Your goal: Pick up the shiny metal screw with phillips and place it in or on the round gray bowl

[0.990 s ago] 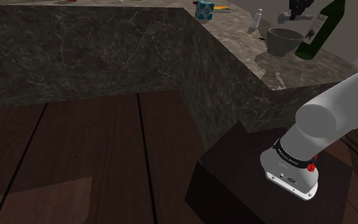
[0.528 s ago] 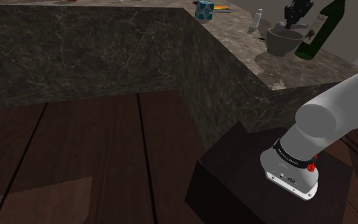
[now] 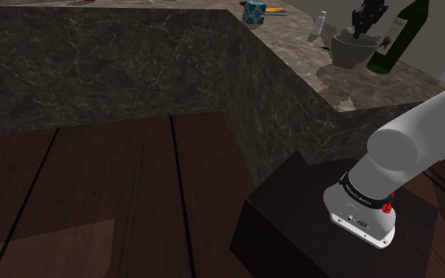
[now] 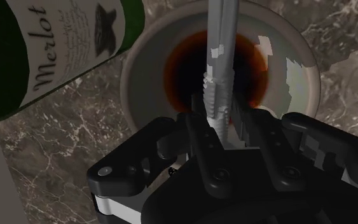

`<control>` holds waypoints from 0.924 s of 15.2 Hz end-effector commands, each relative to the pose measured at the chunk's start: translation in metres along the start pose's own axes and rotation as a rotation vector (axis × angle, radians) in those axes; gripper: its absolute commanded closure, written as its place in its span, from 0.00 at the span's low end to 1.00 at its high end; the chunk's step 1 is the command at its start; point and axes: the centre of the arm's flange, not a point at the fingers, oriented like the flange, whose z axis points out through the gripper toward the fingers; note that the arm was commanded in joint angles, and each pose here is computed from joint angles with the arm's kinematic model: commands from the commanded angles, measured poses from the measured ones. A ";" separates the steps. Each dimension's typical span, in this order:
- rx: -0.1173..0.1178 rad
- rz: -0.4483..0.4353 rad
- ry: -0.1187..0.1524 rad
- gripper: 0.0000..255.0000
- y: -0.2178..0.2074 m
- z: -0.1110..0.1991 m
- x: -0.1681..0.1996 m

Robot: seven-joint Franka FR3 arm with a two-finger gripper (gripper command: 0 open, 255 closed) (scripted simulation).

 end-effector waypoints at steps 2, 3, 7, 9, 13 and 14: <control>0.000 0.000 0.000 0.00 0.000 0.000 0.000; 0.000 0.000 0.000 0.00 0.000 0.000 0.000; 0.000 0.000 0.000 0.00 0.000 -0.013 0.000; 0.000 0.000 0.000 0.00 0.000 -0.040 0.000; 0.000 0.000 0.000 0.00 0.000 -0.050 0.000; 0.000 0.000 0.000 0.00 0.000 -0.050 0.000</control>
